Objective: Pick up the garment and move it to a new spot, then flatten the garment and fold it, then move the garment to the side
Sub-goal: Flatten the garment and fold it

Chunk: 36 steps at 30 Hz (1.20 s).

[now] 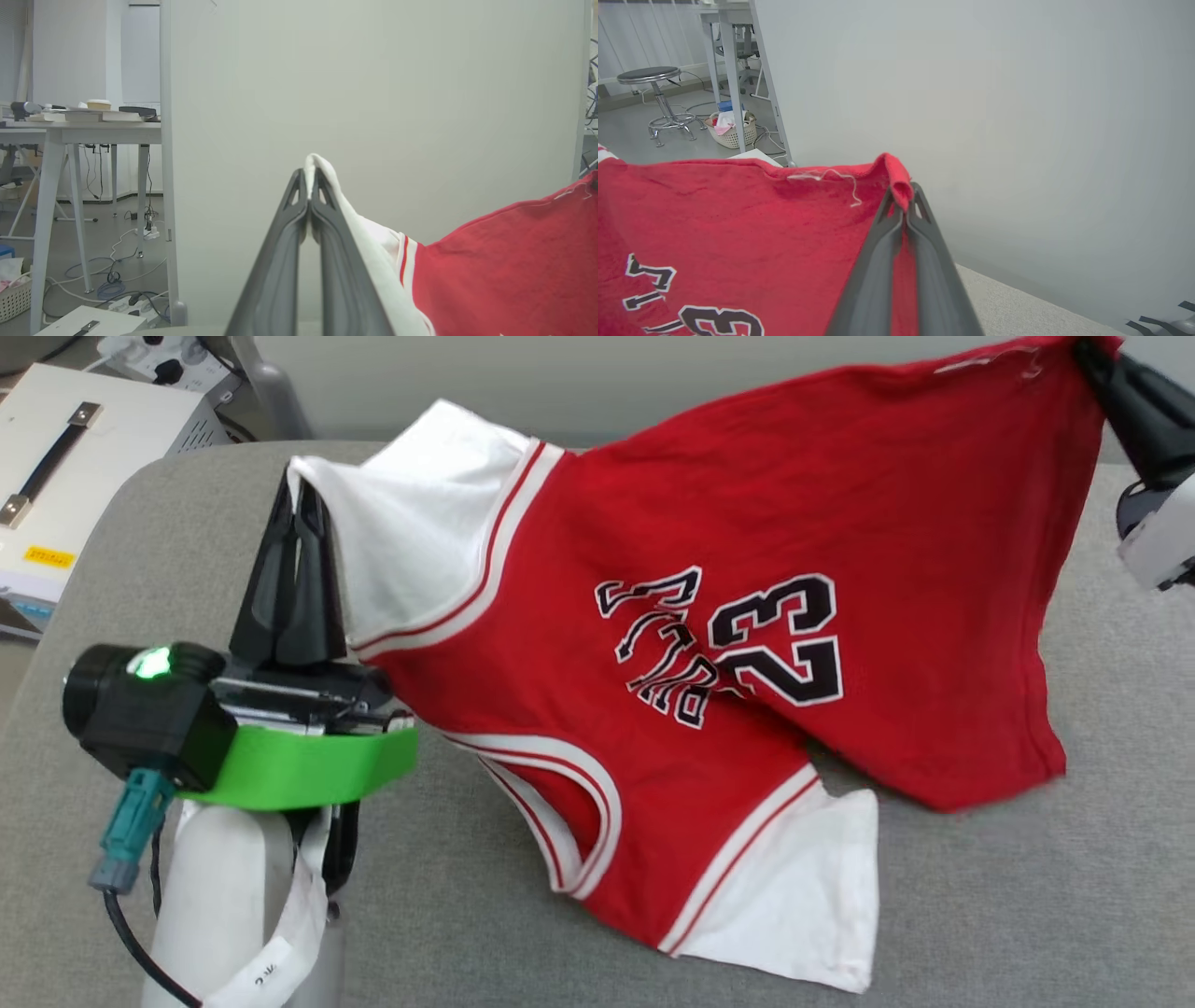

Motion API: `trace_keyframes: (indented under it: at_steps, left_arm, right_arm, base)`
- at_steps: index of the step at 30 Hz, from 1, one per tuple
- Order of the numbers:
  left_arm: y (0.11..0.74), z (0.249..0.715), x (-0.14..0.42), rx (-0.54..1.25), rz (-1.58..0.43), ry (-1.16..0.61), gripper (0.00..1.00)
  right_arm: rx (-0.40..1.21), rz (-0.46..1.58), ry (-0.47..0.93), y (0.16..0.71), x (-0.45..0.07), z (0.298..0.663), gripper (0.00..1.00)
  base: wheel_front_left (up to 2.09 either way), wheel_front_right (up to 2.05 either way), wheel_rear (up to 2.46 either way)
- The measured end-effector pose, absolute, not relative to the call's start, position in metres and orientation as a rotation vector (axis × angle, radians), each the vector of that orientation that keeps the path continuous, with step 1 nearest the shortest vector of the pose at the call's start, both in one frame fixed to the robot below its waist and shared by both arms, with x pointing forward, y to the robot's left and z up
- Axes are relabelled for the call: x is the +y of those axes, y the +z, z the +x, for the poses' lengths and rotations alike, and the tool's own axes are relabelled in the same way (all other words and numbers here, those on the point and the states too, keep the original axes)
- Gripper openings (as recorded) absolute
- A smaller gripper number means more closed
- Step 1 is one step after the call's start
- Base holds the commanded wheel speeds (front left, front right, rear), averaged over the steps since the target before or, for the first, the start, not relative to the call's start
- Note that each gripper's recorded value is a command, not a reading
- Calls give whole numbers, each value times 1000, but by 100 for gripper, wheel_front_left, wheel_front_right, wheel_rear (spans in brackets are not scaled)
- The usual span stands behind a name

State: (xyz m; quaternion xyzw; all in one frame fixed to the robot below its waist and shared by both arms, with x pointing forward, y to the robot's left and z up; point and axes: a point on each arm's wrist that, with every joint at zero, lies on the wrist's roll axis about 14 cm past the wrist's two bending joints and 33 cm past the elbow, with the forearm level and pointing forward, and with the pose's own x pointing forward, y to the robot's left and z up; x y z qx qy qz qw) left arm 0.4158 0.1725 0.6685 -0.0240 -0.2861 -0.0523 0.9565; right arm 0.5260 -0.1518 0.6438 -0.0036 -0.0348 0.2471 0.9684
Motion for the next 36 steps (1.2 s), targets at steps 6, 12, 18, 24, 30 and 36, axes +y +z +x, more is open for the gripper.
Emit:
trace_keyframes:
  at_steps: [6, 12, 18, 24, 30, 36]
  left_arm:
    - [725, 420, 156, -741, -18, -185, 0]
    - [776, 428, 140, -869, 34, -264, 0]
    - [814, 446, 125, -938, 100, -323, 0]
    - [839, 478, 120, -981, 155, -343, 0]
    - [849, 527, 120, -976, 139, -355, 0]
    - [844, 586, 117, -946, 132, -355, 0]
  right_arm:
    - [-227, 28, 432, 692, -175, 515, 0]
    - [-307, 38, 402, 722, -185, 510, 0]
    - [-345, 39, 389, 736, -186, 517, 0]
    - [-379, -7, 371, 754, -189, 540, 0]
    - [-422, -37, 338, 771, -194, 579, 0]
    - [-430, -53, 276, 769, -203, 632, 0]
  base:
    - [0, 0, 0]
    - [0, 0, 0]
    - [0, 0, 0]
    - [0, 0, 0]
    - [0, 0, 0]
    - [0, 0, 0]
